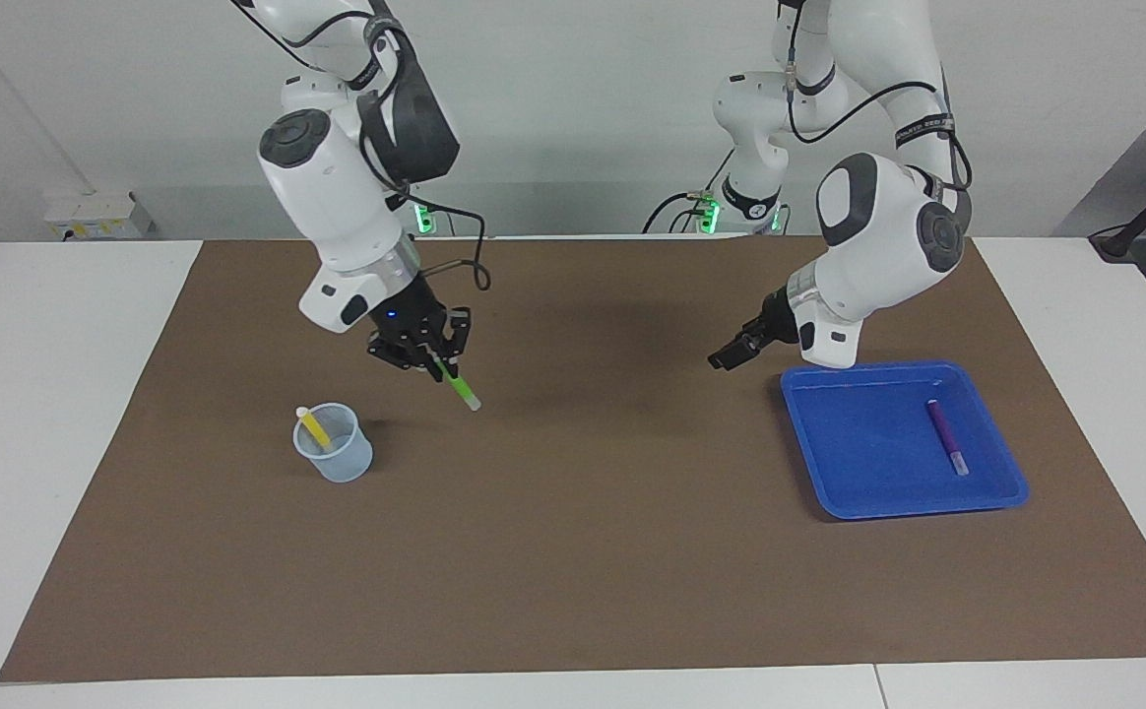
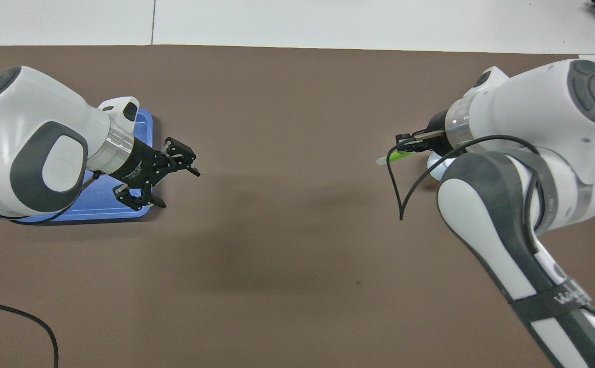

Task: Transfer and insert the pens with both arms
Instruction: 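Carry the green pen to the cup with the right gripper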

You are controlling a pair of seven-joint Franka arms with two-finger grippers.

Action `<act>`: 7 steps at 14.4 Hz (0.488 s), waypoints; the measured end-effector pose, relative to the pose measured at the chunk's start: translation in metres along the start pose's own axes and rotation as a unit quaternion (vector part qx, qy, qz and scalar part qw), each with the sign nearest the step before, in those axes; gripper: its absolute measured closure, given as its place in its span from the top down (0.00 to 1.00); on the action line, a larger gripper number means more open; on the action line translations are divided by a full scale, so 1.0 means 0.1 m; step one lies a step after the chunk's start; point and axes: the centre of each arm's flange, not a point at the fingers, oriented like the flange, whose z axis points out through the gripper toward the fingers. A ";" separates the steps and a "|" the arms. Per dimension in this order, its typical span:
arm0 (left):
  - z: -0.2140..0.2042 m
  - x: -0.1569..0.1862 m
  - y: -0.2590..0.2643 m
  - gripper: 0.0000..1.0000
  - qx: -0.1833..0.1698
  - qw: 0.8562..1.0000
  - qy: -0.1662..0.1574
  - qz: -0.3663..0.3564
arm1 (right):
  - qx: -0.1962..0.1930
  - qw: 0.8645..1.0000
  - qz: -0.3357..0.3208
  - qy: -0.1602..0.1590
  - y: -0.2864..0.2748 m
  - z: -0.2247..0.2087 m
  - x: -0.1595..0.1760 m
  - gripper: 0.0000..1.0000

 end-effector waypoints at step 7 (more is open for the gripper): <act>-0.09 0.23 -0.26 0.99 0.084 0.991 0.066 0.076 | -0.072 0.992 -0.101 -0.024 1.12 -0.29 -0.05 0.18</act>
